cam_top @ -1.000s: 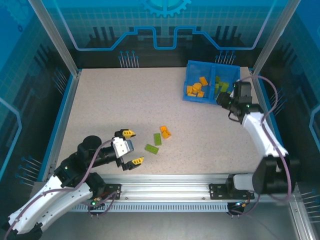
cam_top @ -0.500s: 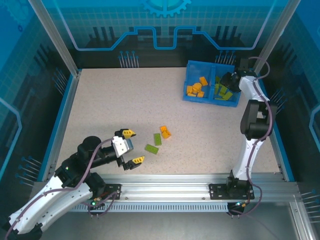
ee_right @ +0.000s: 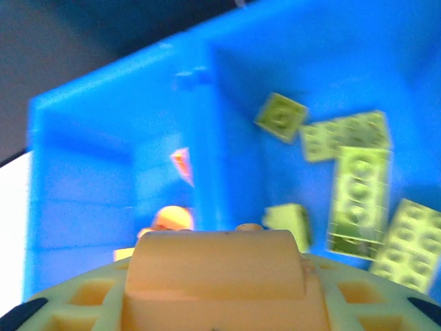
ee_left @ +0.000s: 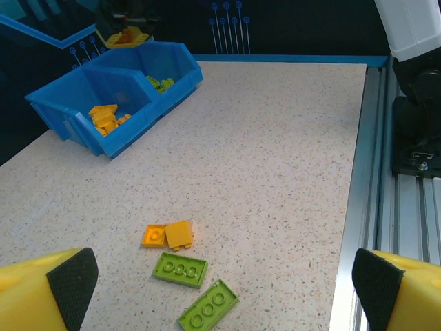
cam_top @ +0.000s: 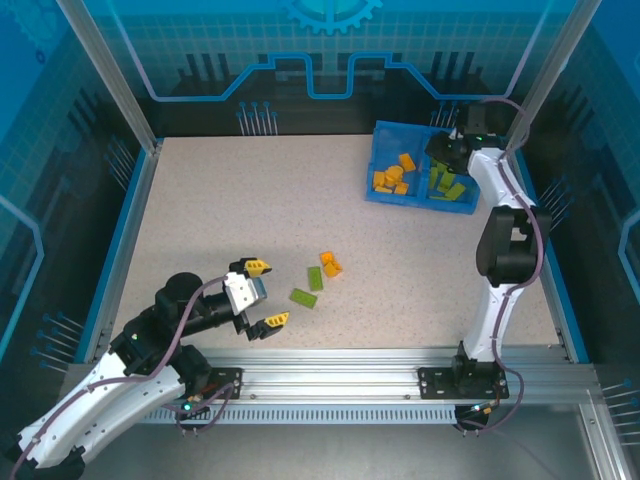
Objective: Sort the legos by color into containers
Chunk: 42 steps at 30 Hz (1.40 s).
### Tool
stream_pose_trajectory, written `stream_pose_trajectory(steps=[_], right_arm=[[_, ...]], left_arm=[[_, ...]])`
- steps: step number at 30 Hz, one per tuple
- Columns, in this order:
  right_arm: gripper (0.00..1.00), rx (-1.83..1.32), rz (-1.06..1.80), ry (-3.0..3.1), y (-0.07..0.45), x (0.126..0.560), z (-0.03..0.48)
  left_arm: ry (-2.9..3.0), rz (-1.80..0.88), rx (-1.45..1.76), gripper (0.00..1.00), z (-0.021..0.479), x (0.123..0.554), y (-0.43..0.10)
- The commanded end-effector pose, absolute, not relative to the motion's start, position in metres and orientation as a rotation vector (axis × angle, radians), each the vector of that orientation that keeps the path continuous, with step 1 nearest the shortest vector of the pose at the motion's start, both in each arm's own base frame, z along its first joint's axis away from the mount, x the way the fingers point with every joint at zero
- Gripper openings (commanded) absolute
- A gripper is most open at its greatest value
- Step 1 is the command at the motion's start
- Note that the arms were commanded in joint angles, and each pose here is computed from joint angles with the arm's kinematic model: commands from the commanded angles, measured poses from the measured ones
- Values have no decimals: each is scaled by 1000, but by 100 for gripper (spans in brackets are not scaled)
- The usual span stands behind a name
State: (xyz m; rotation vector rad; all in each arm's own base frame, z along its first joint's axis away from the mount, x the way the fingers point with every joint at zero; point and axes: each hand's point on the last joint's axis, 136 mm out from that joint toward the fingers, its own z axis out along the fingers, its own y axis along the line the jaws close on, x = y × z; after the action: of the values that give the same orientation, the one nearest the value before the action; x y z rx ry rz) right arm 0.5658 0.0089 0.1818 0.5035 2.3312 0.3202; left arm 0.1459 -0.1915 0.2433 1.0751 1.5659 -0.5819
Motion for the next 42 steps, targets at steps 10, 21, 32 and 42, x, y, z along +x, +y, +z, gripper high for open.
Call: stream_pose_trajectory(steps=[10,21,32,42], right_arm=[[38,359,302,2484,87,603,133],[64,302,373,2456,102,606,167],[66,169,451,2378,132,531,221],[64,-224,546,2570,238,311,165]], left_arm=[[1555,-591,1034,99,247,149,-191],[1556,-598,1033,99,246,149,-192],[1573,-584,1041,99,243,149,-190],[1687,-349,950,99,235,170,-157]])
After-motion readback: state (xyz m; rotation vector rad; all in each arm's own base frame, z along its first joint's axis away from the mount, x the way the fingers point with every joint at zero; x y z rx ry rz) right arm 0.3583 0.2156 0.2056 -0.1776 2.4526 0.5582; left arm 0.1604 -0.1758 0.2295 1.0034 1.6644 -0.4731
